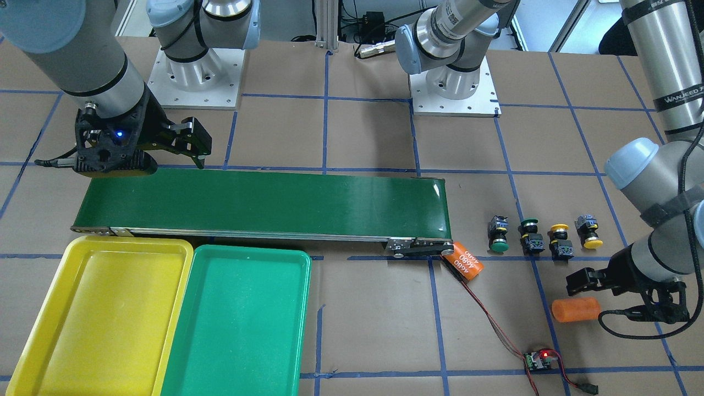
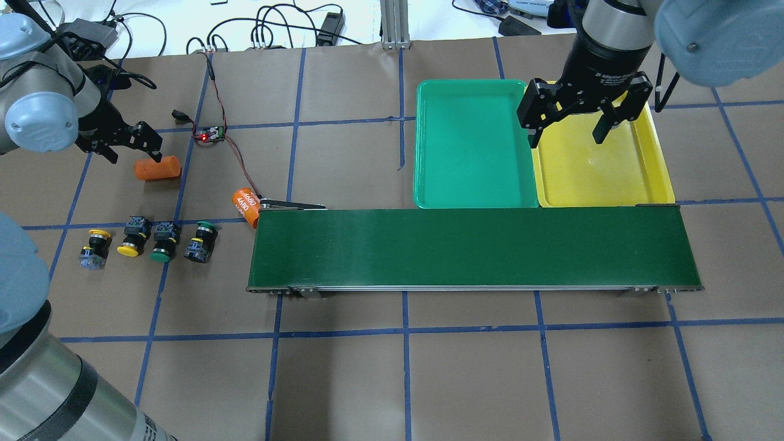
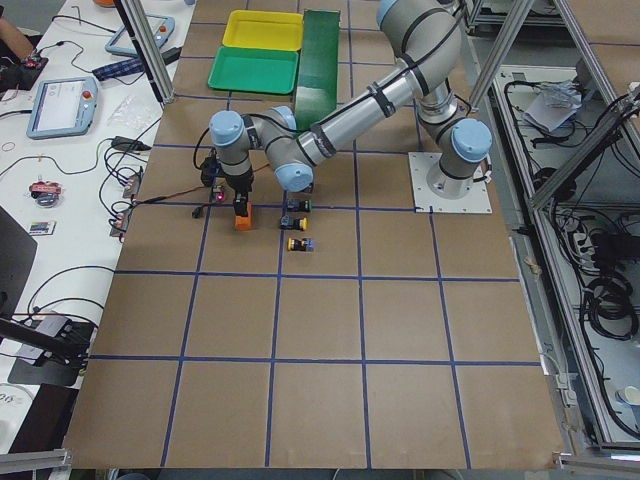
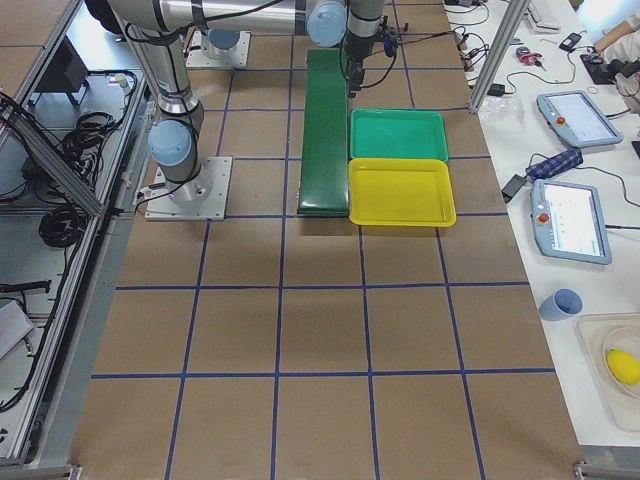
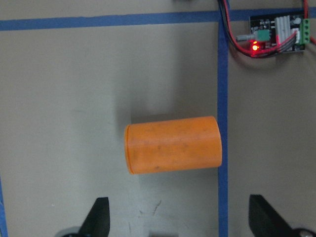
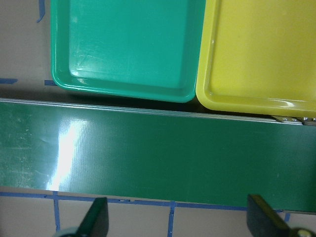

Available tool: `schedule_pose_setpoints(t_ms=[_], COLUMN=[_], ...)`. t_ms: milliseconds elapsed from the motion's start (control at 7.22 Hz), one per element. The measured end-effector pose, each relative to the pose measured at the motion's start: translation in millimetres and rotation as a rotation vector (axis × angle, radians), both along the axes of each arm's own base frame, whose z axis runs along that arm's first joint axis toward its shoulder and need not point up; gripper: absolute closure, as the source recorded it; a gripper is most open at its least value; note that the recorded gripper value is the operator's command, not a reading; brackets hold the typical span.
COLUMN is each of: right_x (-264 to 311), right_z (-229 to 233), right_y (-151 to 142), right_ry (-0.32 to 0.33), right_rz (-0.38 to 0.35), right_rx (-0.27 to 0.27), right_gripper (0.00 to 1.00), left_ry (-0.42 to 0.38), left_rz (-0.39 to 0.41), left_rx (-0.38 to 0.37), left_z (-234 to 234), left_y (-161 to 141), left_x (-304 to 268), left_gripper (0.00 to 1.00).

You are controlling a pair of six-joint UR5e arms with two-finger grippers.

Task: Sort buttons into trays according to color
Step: 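Reach the left gripper to the plain orange cylinder and grasp it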

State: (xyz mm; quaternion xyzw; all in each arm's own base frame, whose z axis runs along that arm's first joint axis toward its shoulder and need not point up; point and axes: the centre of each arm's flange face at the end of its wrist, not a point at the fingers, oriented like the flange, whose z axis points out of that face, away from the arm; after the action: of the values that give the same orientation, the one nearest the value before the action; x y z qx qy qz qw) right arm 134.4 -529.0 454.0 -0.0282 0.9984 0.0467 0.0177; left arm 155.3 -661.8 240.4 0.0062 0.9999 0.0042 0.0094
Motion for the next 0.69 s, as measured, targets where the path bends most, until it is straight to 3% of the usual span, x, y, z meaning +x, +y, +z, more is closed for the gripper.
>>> schedule_pose_setpoints(t_ms=[692], right_x=[0], right_z=[0], right_y=[0], right_ry=[0.0], right_rz=[0.0], right_rx=[0.0], right_gripper=[0.0], left_ry=[0.041], left_rz=[0.004], left_rx=[0.018], left_z=[-31], left_y=[-13], left_x=[3], left_gripper=[0.0])
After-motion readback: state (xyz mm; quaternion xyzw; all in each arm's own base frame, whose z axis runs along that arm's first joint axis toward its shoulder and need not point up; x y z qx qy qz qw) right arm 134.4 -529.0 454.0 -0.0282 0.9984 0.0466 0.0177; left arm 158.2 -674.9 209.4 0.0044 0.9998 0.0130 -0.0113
